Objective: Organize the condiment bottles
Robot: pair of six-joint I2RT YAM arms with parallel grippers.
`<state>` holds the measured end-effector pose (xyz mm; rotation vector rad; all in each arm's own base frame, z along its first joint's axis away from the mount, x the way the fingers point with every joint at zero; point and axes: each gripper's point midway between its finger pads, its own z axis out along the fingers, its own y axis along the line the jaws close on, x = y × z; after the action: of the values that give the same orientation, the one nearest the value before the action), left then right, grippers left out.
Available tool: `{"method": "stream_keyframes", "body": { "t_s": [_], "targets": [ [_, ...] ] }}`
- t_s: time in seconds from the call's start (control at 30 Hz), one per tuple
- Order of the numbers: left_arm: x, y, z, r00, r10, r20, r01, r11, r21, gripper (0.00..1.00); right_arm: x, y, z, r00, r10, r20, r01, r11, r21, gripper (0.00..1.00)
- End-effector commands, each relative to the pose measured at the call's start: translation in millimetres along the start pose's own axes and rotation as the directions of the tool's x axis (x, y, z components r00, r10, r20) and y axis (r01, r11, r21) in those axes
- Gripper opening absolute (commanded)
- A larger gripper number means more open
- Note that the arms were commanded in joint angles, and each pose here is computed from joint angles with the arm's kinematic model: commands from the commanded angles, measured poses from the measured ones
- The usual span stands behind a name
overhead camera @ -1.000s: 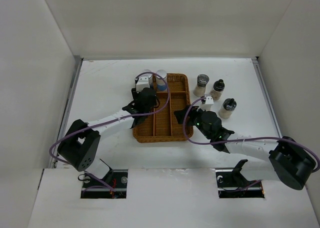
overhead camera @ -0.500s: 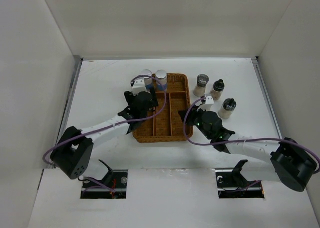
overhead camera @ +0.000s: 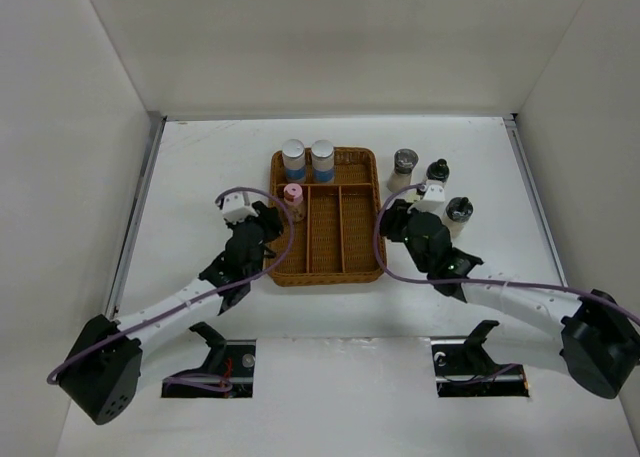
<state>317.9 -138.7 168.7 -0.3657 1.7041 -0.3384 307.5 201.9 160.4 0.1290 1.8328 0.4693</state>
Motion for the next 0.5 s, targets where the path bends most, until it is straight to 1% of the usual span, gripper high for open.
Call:
{"method": "stream_keyframes", "body": {
  "t_s": [0.0, 0.17, 0.27, 0.37, 0.47],
  "targets": [
    [-6.3, 20.4, -3.9, 0.984, -0.168, 0.060, 0.169, 0.985, -0.018, 0.40, -35.5, -25.1, 1.2, 0.996, -0.059, 0.061, 0.048, 0.986, 0.161, 0.50],
    [1.4, 66.8, -5.6, 0.964, -0.247, 0.102, 0.257, 0.961, -0.105, 0.42, -51.0, -51.7, 5.7, 0.988, -0.154, 0.020, 0.141, 0.945, 0.294, 0.68],
    [2.3, 81.0, -7.3, 0.949, -0.294, 0.116, 0.307, 0.945, -0.116, 0.43, -58.7, -71.3, 9.1, 0.983, -0.185, 0.000, 0.172, 0.912, 0.373, 0.77],
    [12.0, 90.1, -7.4, 0.940, -0.324, 0.111, 0.337, 0.932, -0.133, 0.44, -62.2, -85.9, 14.1, 0.982, -0.190, -0.019, 0.181, 0.891, 0.417, 0.81],
    [18.5, 90.5, -4.0, 0.941, -0.329, 0.082, 0.338, 0.932, -0.135, 0.45, -58.2, -94.6, 24.6, 0.980, -0.191, -0.053, 0.195, 0.879, 0.435, 0.82]
  ]
}}
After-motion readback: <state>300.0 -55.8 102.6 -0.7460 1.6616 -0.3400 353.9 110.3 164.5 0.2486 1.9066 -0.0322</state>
